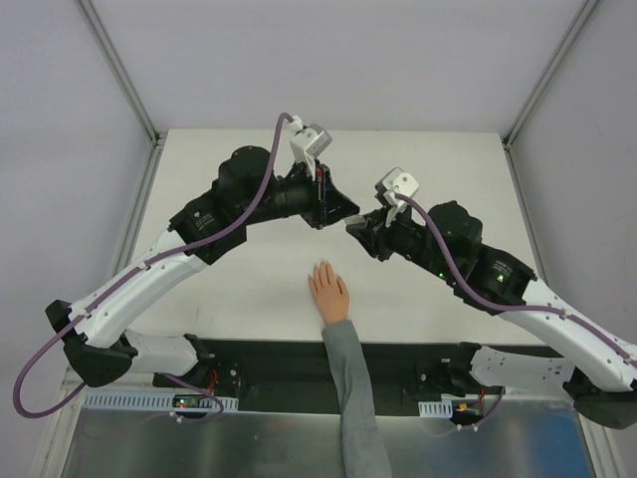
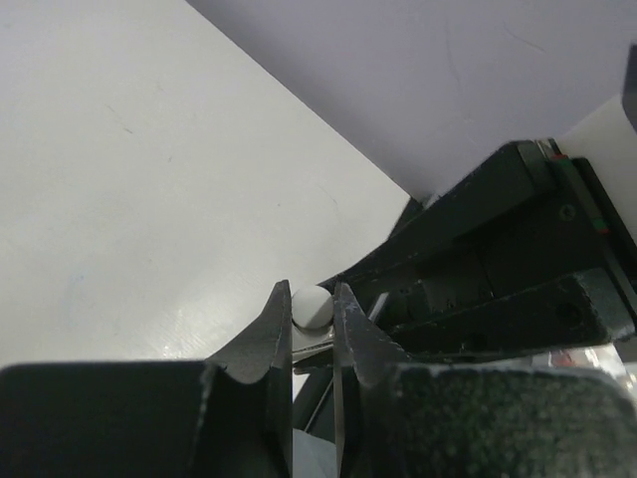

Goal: Paint the nails

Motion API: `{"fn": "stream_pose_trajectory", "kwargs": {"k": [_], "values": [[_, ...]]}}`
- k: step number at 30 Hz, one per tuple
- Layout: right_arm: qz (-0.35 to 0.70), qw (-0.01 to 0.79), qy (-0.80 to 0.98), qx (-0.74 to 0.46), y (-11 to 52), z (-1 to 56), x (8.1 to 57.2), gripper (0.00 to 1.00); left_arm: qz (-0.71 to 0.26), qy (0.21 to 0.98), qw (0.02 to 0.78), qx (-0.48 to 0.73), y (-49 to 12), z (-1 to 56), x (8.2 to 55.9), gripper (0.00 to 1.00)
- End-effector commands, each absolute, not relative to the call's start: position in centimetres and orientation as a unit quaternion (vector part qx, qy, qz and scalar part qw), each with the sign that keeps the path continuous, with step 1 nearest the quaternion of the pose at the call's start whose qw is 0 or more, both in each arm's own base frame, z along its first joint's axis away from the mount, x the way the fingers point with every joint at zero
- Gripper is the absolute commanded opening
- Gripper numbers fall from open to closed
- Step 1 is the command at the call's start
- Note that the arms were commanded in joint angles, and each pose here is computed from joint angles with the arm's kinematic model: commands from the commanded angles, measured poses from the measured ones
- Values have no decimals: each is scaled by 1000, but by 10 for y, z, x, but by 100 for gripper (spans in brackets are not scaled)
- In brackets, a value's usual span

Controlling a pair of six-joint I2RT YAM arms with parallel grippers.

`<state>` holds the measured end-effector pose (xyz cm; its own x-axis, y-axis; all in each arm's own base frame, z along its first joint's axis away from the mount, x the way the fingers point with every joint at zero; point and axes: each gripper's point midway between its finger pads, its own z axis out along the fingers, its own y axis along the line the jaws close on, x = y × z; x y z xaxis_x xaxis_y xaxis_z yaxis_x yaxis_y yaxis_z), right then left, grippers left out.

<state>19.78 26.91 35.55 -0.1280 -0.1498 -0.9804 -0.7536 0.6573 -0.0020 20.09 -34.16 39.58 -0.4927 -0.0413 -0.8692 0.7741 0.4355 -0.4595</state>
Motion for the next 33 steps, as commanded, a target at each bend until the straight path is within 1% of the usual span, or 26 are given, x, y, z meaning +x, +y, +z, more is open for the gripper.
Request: {"fn": "stream_pose_trajectory", "kwargs": {"k": [1, 2, 4, 5, 7, 9, 12, 13, 14, 15, 16, 17, 19, 20, 22, 23, 25, 29, 33], "values": [[353, 592, 621, -372, 270, 393, 166, 0, -593, 606, 312, 429, -361, 414, 117, 0], [424, 547, 578, -433, 276, 394, 138, 0, -607, 577, 299, 458, -359, 419, 105, 0], [502, 488, 518, -492, 274, 398, 102, 1, -629, 534, 277, 492, -349, 428, 84, 0], [548, 438, 494, -514, 268, 401, 82, 0, -633, 523, 276, 500, -346, 430, 79, 0], [588, 379, 471, -538, 264, 398, 65, 0, -639, 494, 288, 515, -339, 441, 70, 0], [590, 372, 480, -532, 263, 392, 68, 0, -640, 482, 296, 520, -335, 447, 67, 0], [574, 400, 495, -515, 263, 391, 75, 0, -633, 489, 319, 508, -337, 451, 74, 0], [569, 410, 498, -510, 262, 393, 77, 0, -630, 496, 325, 501, -338, 452, 76, 7], [560, 422, 508, -500, 263, 393, 83, 0, -622, 514, 338, 485, -341, 450, 87, 21], [549, 430, 515, -498, 261, 393, 87, 0, -620, 523, 340, 476, -342, 448, 91, 33], [539, 436, 524, -494, 261, 391, 91, 0, -618, 532, 344, 465, -342, 449, 96, 53], [522, 439, 552, -479, 260, 385, 100, 0, -616, 540, 347, 457, -341, 449, 99, 60], [492, 463, 575, -462, 257, 386, 115, 0, -607, 555, 365, 436, -339, 452, 109, 71], [463, 484, 601, -437, 254, 383, 130, 0, -602, 560, 374, 429, -339, 454, 113, 73], [436, 505, 621, -410, 250, 381, 144, 0, -579, 583, 411, 394, -335, 457, 128, 75], [410, 529, 635, -385, 247, 382, 157, 0, -570, 596, 423, 375, -333, 457, 136, 77], [374, 557, 655, -349, 243, 381, 172, 0, -536, 642, 455, 305, -328, 453, 163, 77], [328, 599, 669, -293, 239, 387, 191, 0, -499, 687, 474, 233, -321, 440, 191, 74], [308, 608, 677, -279, 244, 387, 197, 0, -478, 702, 488, 202, -318, 433, 202, 66]]}}
